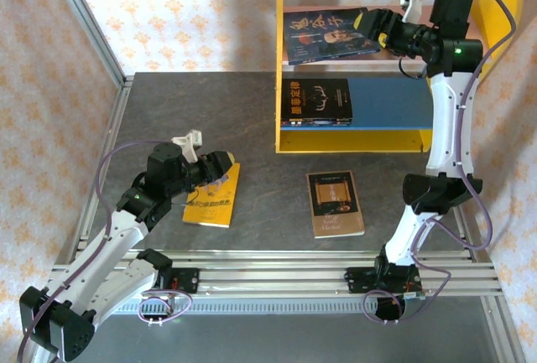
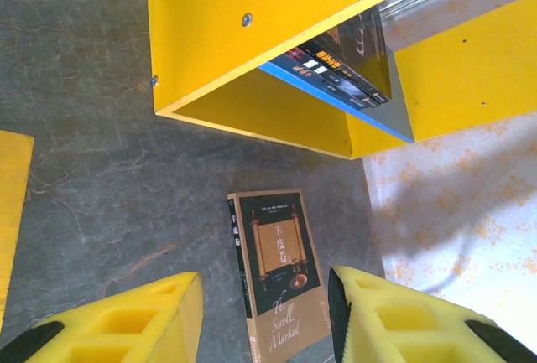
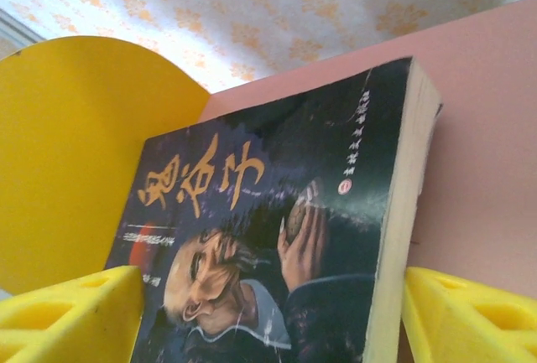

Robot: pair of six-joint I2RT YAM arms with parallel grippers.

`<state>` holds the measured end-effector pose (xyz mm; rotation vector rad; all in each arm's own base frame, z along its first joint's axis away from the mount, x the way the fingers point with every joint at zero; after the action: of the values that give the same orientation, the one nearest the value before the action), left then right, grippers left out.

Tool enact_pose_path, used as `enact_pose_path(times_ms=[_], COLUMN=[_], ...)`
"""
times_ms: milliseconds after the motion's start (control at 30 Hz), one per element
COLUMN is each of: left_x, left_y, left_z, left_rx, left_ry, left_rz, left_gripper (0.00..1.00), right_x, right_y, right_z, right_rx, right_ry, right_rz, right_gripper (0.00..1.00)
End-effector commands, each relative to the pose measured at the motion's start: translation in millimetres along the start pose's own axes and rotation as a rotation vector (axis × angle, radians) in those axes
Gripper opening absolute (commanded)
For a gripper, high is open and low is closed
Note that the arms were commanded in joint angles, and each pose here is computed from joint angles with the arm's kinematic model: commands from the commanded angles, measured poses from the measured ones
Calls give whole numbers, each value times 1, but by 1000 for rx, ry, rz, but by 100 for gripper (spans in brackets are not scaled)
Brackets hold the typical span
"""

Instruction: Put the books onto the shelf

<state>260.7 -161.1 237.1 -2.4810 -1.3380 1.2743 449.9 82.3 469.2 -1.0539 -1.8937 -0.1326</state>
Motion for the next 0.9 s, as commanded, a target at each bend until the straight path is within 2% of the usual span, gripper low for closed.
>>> enact_pose_path(times_ms=[0, 433, 667, 867], left_x=[-3, -2, -5, -6], left_y=[-8, -10, -14, -19], left_z=[-11, -10, -10, -9], left_rx=[-30, -36, -40, -47], left_ry=[27, 24, 28, 27], left_rz=[-9, -11, -3, -4], left_gripper=[43, 43, 43, 43], right_x=[-3, -5, -1, 0], right_y=[-7, -36, -48, -49], right_z=[-1, 19, 43, 48], right_rx=[-39, -82, -80, -79], right_ry=[-52, -104, -110, -106], right_rz=[78, 198, 202, 188], right_gripper=[79, 78, 78, 78])
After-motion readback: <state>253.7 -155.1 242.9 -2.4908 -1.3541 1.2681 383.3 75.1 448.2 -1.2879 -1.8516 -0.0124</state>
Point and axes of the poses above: each hand's point on the last joint's axis, 136 mm out from that joint toward the fingers, its own y axis out along the fingers, its own x axis along the line the jaws close on, z = x × y, the point moved 1 cm from there along -y, back along the fingers, and after that the axes turned 15 degrees about y, right-handed, at the moved point
